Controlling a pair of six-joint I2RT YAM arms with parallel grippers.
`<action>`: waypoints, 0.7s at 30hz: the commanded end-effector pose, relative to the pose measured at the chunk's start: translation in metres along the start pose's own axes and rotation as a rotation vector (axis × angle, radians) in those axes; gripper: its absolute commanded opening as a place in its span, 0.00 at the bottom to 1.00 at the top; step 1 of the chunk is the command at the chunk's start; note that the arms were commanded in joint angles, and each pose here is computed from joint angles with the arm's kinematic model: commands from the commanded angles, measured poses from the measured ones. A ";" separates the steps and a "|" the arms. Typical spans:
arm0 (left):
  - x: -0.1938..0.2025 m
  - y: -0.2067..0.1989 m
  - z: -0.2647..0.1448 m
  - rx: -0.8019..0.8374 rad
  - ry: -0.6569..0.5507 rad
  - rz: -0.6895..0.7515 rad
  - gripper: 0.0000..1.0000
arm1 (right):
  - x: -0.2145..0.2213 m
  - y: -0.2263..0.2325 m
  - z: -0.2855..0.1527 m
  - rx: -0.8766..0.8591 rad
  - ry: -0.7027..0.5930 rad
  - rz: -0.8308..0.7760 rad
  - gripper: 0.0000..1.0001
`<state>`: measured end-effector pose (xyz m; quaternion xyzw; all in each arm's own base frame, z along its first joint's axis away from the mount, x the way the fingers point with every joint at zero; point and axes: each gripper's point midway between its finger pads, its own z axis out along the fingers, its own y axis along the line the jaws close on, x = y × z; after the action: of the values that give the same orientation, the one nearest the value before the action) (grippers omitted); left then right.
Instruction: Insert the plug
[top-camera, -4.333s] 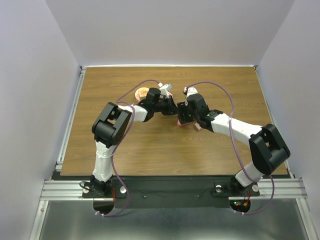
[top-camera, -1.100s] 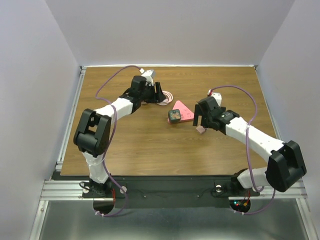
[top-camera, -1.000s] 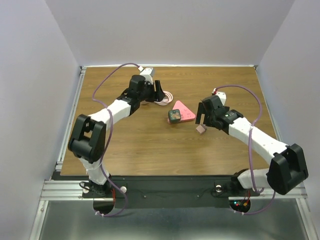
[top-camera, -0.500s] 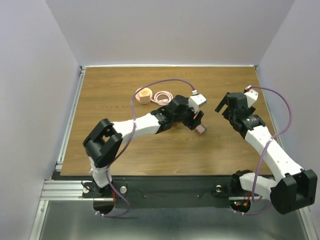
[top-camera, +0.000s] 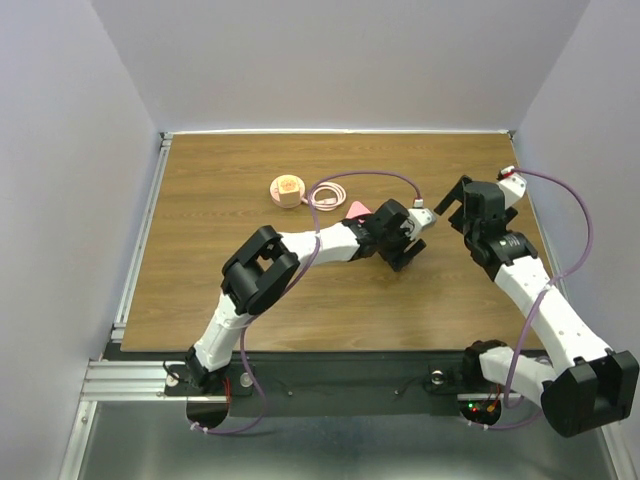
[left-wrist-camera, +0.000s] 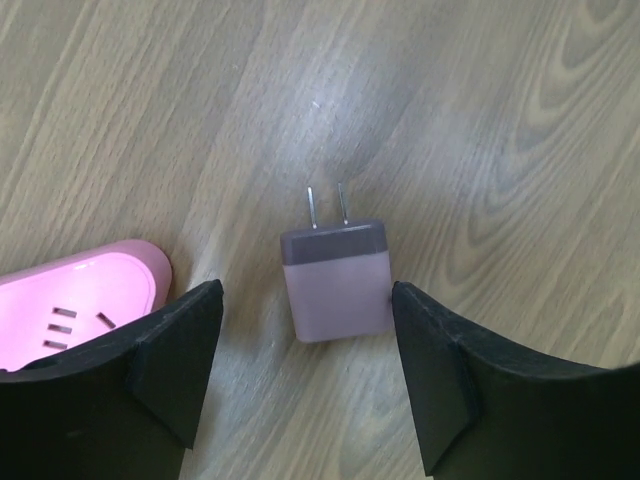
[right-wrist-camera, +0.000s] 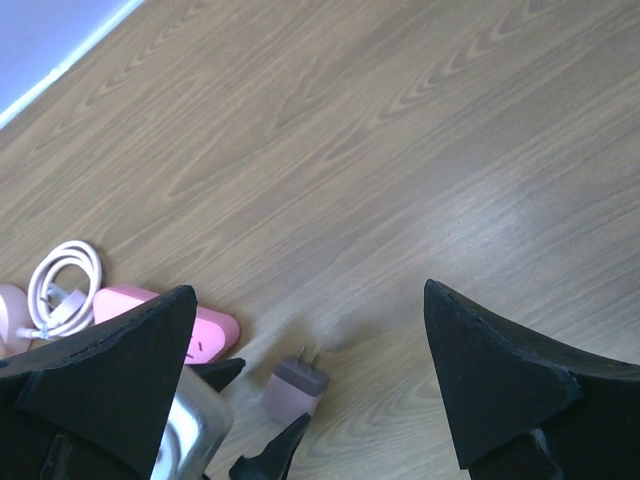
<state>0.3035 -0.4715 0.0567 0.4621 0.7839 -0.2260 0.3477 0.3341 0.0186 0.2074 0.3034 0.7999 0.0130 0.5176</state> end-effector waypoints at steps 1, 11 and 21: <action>-0.031 0.000 -0.004 -0.006 -0.040 0.026 0.80 | -0.025 0.009 -0.007 -0.044 -0.075 0.039 1.00; -0.029 0.000 0.010 0.000 -0.024 0.010 0.81 | -0.022 0.004 -0.006 -0.029 -0.078 0.021 1.00; -0.013 -0.012 0.027 0.074 0.014 -0.036 0.60 | -0.046 -0.013 -0.023 0.012 -0.183 0.072 1.00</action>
<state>0.3096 -0.4873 0.0341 0.4658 0.7923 -0.2274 0.3219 0.3258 0.0089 0.2298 0.3106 0.7758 0.0141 0.5491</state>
